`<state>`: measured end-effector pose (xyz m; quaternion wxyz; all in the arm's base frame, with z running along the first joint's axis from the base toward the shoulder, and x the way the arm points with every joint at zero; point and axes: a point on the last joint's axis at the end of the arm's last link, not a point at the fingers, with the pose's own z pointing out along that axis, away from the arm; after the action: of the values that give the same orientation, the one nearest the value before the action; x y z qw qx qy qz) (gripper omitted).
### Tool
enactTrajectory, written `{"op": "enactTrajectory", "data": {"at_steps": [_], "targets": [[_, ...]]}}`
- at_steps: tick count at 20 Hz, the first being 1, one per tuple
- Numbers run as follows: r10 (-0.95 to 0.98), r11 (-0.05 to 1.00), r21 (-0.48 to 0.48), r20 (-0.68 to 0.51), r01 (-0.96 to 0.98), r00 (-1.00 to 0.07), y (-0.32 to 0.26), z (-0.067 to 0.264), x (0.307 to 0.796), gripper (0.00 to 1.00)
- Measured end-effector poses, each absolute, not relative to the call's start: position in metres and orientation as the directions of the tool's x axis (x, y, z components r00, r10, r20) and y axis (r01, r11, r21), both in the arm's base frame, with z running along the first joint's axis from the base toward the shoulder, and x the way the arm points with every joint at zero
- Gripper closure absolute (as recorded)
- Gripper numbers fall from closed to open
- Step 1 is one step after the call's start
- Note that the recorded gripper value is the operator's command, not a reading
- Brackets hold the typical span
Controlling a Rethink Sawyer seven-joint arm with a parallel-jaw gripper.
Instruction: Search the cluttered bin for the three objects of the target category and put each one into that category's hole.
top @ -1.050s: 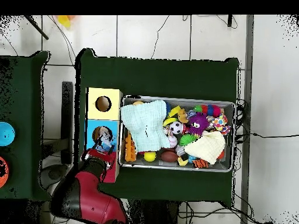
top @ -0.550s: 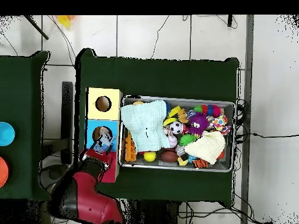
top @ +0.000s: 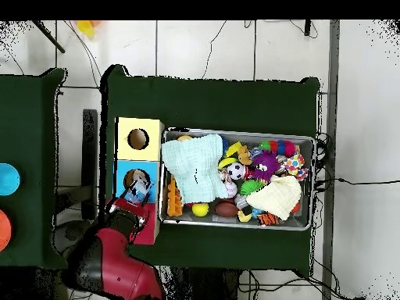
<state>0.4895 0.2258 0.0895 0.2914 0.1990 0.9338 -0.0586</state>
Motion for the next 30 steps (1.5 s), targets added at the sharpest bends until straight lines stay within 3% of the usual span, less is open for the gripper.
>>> {"op": "enactTrajectory", "data": {"at_steps": [14,30], "targets": [[0.353,0.914,0.064,-0.611,0.400,-0.709,0.242,0.105,0.529,0.00],[0.360,0.914,0.084,-0.617,0.396,-0.700,0.247,0.112,0.540,0.00]]}}
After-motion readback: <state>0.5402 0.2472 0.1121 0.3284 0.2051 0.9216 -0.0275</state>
